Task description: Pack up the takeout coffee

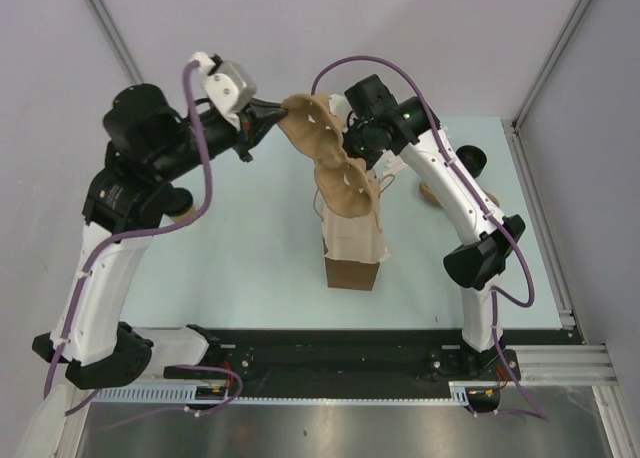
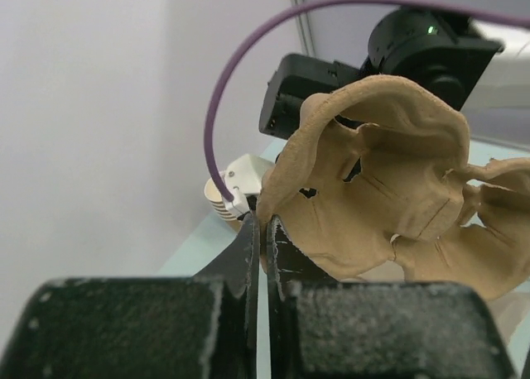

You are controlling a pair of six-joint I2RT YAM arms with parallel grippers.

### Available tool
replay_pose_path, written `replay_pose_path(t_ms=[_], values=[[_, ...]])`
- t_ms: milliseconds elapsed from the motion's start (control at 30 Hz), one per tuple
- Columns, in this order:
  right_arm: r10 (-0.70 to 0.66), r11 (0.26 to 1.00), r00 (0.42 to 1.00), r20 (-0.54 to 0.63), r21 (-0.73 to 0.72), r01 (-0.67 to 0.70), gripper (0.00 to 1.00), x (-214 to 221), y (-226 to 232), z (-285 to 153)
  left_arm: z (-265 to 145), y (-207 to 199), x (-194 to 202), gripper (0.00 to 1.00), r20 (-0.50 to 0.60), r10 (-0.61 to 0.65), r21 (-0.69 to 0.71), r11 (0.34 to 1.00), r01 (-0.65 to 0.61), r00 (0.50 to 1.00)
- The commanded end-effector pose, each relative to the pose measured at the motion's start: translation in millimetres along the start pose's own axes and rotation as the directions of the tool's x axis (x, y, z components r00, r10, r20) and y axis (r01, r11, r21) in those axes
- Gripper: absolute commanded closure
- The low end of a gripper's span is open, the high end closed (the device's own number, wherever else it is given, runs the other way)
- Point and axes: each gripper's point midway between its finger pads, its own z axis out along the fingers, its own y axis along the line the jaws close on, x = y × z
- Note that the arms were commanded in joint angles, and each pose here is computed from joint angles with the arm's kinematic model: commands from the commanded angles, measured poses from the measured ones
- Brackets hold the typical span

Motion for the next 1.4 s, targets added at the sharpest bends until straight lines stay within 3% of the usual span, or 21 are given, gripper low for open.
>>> replay_pose_path(t_ms=[0,400,800,1367], values=[[0.028,0.999,0.998,0.063,0.039,-0.03,1.0,-11.4,-7.8,-16.8,12.7,17.1,10.5,1.0,-0.037,0.129,-0.137,0.982,-0.133,0.991],[0.044,0.999,0.997,0.056,0.028,-0.045,1.0,-6.5,-9.4,-17.5,28.8,27.1,53.0,1.0,-0.219,0.25,-0.215,0.931,-0.297,0.943],[0.059,0.998,0.997,0.054,0.031,-0.061,1.0,-2.6,-13.2,-21.3,49.6,-28.0,82.1,1.0,-0.277,0.415,-0.132,0.877,-0.462,0.867],[0.072,0.997,0.994,0.076,-0.014,-0.071,1.0,-4.9,-2.2,-30.5,63.2,-83.5,149.4,1.0,-0.347,0.468,0.063,0.876,-0.477,0.813]])
